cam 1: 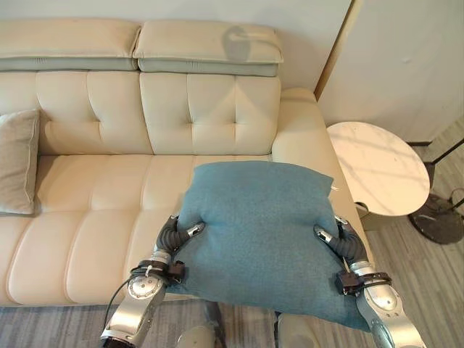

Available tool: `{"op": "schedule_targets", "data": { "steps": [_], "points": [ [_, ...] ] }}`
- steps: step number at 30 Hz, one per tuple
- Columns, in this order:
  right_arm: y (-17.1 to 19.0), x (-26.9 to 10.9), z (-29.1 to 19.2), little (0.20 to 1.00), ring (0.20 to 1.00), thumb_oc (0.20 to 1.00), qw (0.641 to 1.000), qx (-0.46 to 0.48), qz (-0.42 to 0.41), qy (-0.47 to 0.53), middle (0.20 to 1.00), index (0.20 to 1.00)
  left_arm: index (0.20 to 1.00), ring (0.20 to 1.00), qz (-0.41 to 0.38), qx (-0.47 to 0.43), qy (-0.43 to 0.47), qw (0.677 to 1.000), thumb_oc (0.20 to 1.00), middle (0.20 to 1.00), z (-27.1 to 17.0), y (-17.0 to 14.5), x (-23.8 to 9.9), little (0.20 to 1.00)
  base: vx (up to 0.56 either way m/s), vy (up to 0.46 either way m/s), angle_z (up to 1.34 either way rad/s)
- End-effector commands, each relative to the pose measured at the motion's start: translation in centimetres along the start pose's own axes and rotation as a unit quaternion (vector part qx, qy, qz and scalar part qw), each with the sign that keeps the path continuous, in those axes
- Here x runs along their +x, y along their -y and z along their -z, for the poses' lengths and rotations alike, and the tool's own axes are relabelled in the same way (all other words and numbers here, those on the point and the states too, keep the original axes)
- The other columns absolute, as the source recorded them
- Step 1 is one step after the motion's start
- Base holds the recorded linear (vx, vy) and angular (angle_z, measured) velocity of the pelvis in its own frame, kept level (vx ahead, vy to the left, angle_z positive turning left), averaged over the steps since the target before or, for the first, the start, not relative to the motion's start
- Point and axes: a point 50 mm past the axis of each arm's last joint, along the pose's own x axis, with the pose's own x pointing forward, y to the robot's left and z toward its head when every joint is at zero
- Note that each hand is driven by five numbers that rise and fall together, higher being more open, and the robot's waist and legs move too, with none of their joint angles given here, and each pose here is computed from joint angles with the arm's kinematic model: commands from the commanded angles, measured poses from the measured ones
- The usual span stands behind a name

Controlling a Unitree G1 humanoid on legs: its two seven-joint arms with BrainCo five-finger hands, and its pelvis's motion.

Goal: Pick up all the scattered cushions and arrange them neatly on the sofa.

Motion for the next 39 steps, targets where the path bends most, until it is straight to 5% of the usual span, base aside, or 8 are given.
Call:
{"op": "schedule_targets", "data": {
  "steps": [1,13,28,29,30,31,32,39],
  "points": [
    [-0.3,2.1,-4.9,0.200,0.200,0.200,0.992,-0.017,-0.034,0.124,0.200,0.200,0.200,0.200,0.035,0.007,0.142,0.989,0.200,0.200,-5.2,1.4,0.6,0.200,0.12,0.034,0.18],
    [-3.9,6.5,-13.7,0.200,0.200,0.200,0.949,-0.061,-0.047,0.305,0.200,0.200,0.200,0.200,-0.010,0.011,0.269,0.963,0.200,0.200,-11.4,1.7,4.0,0.200,-0.02,-0.064,0.28],
    [-7.6,9.4,-41.7,0.200,0.200,0.200,0.757,-0.190,0.188,0.596,0.200,0.200,0.200,0.200,-0.196,0.128,0.492,0.839,0.200,0.200,-37.9,0.4,9.8,0.200,-0.07,-0.039,0.03],
    [-7.6,9.3,-42.6,0.200,0.200,0.200,0.752,-0.197,0.199,0.597,0.200,0.200,0.595,0.595,-0.208,0.121,0.486,0.840,0.595,0.595,-39.0,-0.2,9.7,0.595,-0.01,-0.008,0.09],
    [-7.3,9.2,-43.5,0.460,0.460,0.460,0.747,-0.207,0.215,0.594,0.460,0.460,1.000,1.000,-0.217,0.113,0.473,0.846,1.000,1.000,-39.8,-0.7,9.8,1.000,-0.02,-0.006,0.07],
    [-6.7,9.2,-43.9,0.539,0.539,0.539,0.746,-0.214,0.229,0.588,0.539,0.539,1.000,1.000,-0.216,0.107,0.471,0.849,1.000,1.000,-40.7,-1.0,9.5,1.000,0.00,0.000,0.00],
    [-6.7,9.2,-43.9,1.000,1.000,1.000,0.746,-0.214,0.229,0.588,1.000,1.000,1.000,1.000,-0.216,0.107,0.471,0.849,1.000,1.000,-40.8,-1.0,9.5,1.000,0.00,0.000,0.00],
    [-4.0,11.6,-41.8,1.000,1.000,1.000,0.784,-0.266,0.238,0.508,1.000,1.000,1.000,1.000,-0.248,0.189,0.434,0.845,1.000,1.000,-42.9,-3.4,8.8,1.000,0.00,0.000,0.00]
  ]
}}
